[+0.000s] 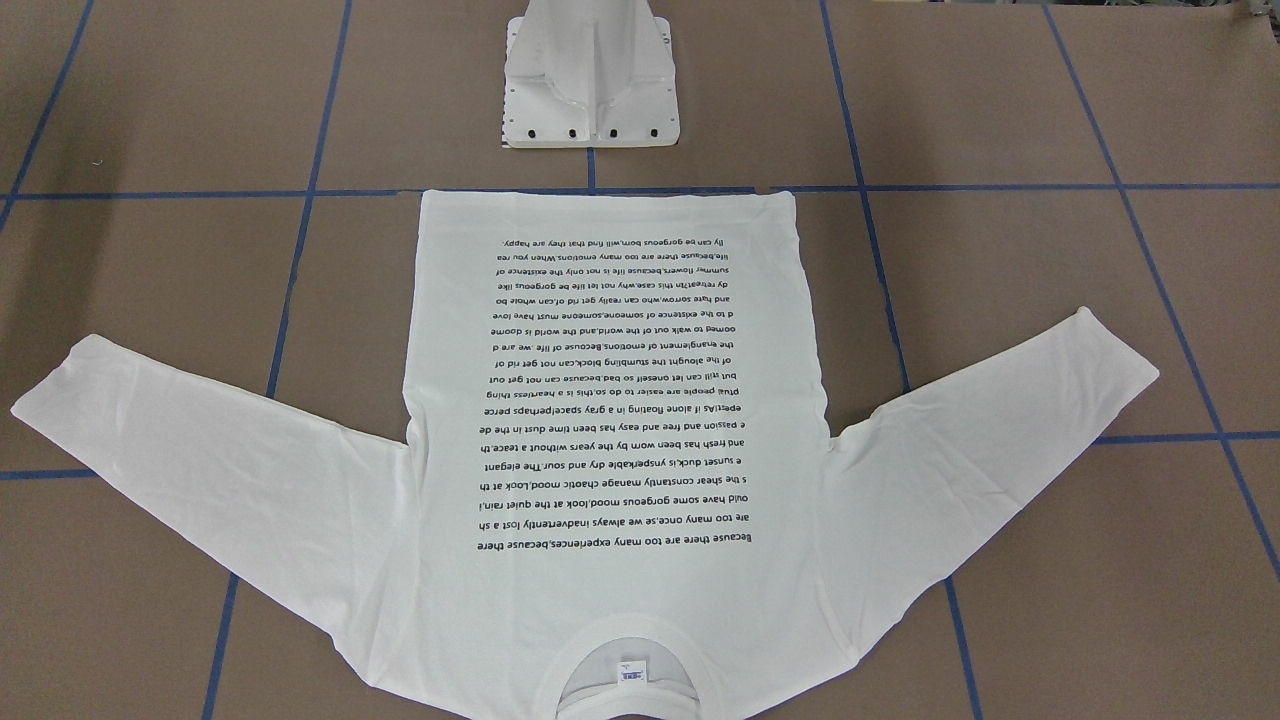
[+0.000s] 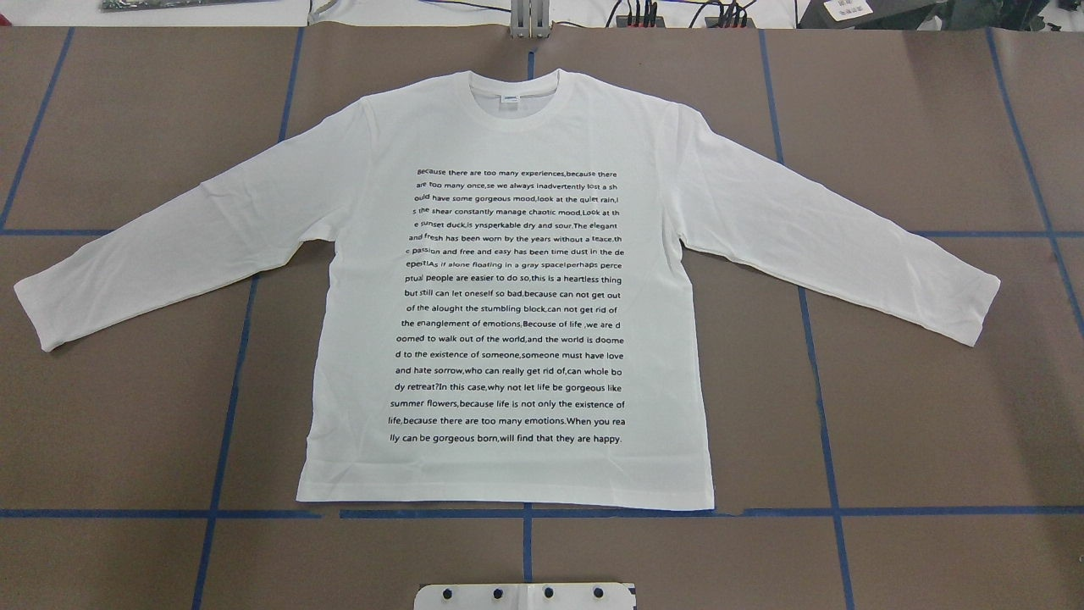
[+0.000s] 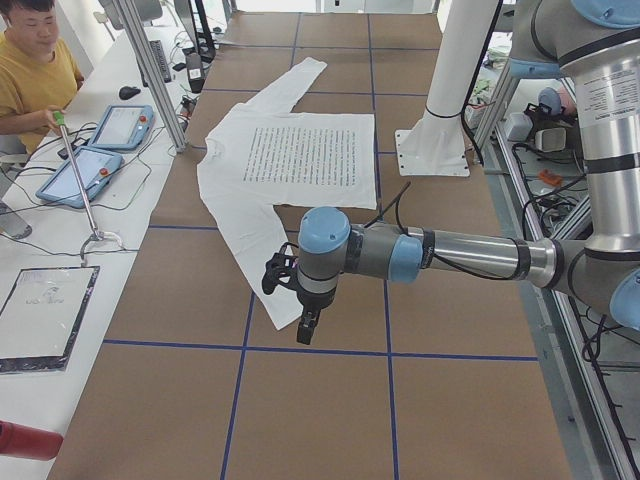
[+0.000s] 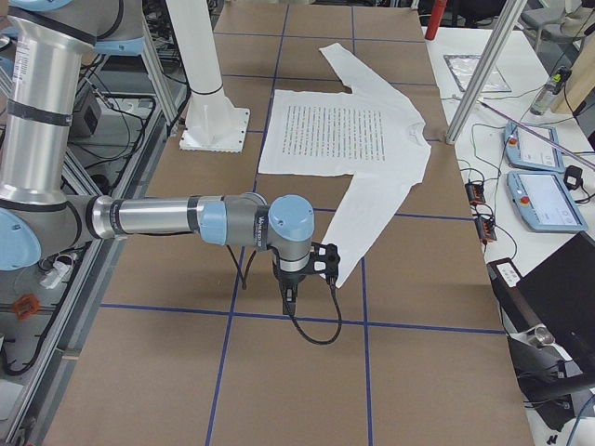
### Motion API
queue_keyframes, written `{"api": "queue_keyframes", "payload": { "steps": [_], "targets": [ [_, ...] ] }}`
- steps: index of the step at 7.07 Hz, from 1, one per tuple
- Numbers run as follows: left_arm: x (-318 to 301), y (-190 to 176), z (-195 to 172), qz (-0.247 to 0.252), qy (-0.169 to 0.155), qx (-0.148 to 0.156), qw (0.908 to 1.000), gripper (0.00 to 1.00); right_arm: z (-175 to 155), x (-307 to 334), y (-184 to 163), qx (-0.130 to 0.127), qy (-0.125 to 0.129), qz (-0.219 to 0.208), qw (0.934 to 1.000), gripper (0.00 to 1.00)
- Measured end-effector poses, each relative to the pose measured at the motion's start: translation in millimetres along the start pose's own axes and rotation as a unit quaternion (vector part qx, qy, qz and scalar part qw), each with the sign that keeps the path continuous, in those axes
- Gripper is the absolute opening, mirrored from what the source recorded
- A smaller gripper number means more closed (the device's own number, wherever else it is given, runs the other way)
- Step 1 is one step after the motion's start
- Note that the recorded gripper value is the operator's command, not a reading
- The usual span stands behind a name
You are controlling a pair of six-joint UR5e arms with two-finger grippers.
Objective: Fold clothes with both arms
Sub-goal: 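Move the right gripper toward the cuff of the sleeve nearest it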
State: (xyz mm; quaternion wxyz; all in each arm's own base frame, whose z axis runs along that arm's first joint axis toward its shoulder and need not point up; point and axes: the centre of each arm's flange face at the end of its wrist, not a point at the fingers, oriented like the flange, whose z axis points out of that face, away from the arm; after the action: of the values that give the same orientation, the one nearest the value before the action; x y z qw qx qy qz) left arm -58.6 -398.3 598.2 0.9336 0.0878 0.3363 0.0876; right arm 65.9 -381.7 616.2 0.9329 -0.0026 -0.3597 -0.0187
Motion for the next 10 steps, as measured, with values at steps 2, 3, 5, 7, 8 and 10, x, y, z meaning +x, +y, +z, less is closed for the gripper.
{"api": "queue_keyframes", "payload": {
  "steps": [2, 3, 5, 7, 8, 10],
  "targets": [
    [6, -6, -8, 0.017, -0.002, 0.02, 0.9997, 1.0, -1, -2, 0, 0.002, -0.002, -0.001, 1.0, 1.0],
    [13, -10, -17, 0.032, -0.004, 0.037, 0.9988, 1.0, -3, -3, -1, 0.004, -0.003, -0.003, 1.0, 1.0],
    [27, -23, -36, 0.073, -0.013, 0.09, 0.9932, 1.0, -25, -23, -19, 0.029, -0.004, -0.025, 0.9992, 1.0],
    [40, -60, -59, 0.127, -0.027, 0.16, 0.9784, 1.0, -63, -55, -55, 0.072, 0.002, -0.062, 0.9955, 1.0],
    [43, -77, -65, 0.144, -0.03, 0.182, 0.9723, 1.0, -71, -62, -69, 0.081, 0.002, -0.066, 0.9945, 1.0],
    [46, -90, -69, 0.129, -0.017, 0.199, 0.9713, 1.0, -73, -66, -79, 0.091, -0.001, -0.072, 0.9933, 1.0]
  ]
}}
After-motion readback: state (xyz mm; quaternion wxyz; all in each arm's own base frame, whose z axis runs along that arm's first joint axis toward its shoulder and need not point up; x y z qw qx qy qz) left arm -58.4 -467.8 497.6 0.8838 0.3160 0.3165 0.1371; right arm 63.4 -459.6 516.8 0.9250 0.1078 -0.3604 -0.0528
